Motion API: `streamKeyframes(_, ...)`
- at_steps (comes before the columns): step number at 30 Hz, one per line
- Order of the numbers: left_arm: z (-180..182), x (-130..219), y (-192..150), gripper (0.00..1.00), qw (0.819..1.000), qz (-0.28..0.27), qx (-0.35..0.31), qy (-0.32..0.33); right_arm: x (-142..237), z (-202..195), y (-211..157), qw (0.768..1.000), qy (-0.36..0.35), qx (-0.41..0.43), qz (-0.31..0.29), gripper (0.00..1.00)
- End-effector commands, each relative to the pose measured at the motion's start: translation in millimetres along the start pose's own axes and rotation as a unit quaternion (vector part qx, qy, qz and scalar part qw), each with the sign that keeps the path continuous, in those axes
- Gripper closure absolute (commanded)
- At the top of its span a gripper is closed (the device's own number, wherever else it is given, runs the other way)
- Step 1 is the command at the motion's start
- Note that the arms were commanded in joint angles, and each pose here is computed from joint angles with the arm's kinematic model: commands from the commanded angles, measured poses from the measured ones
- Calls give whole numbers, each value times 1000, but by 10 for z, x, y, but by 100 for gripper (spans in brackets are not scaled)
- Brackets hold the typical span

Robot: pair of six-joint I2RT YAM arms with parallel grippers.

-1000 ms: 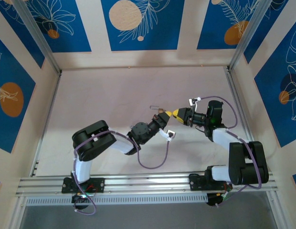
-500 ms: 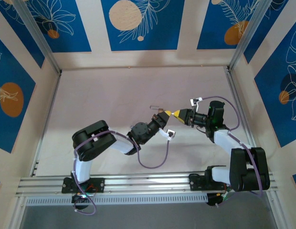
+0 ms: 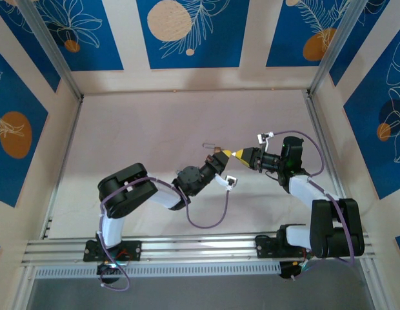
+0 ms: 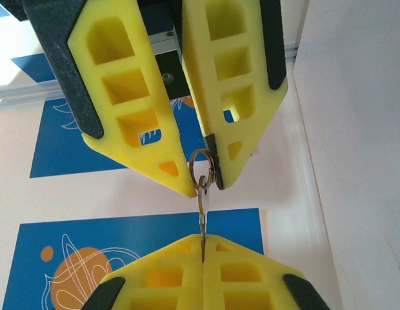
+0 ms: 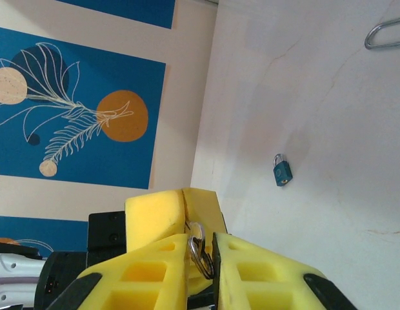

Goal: Unlock with the key

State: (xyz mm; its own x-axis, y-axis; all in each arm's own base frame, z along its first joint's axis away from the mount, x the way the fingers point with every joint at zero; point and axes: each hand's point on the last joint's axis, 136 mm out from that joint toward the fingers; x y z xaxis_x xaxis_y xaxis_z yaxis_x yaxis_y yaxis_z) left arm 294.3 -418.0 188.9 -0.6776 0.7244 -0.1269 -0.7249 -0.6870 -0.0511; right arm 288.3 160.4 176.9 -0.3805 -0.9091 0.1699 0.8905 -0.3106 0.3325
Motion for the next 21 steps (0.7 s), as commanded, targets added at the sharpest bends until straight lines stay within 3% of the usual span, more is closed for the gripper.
streamKeyframes(1,-38,25,95,100,1000,-10,-5,2,-12,70,82,1000,5,12,-4,80)
streamKeyframes(15,-62,27,125,100,1000,-14,-5,0,-53,84,86,1000,8,13,1,83)
streamKeyframes(21,-68,37,127,100,1000,-13,-6,-1,-49,78,80,1000,5,14,1,92)
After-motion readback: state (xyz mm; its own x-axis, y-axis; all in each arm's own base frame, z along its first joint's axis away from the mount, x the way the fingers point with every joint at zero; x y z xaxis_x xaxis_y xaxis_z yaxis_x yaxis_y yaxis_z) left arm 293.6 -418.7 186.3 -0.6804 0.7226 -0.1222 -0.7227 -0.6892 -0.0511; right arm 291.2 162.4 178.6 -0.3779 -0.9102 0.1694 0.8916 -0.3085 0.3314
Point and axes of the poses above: each hand's point on the last joint's axis, 136 mm out from that joint toward the fingers, its own x axis back along the fingers, its own z axis along the line the jaws close on, y = z × x, and after that the axes turned 5 degrees about x, right-handed
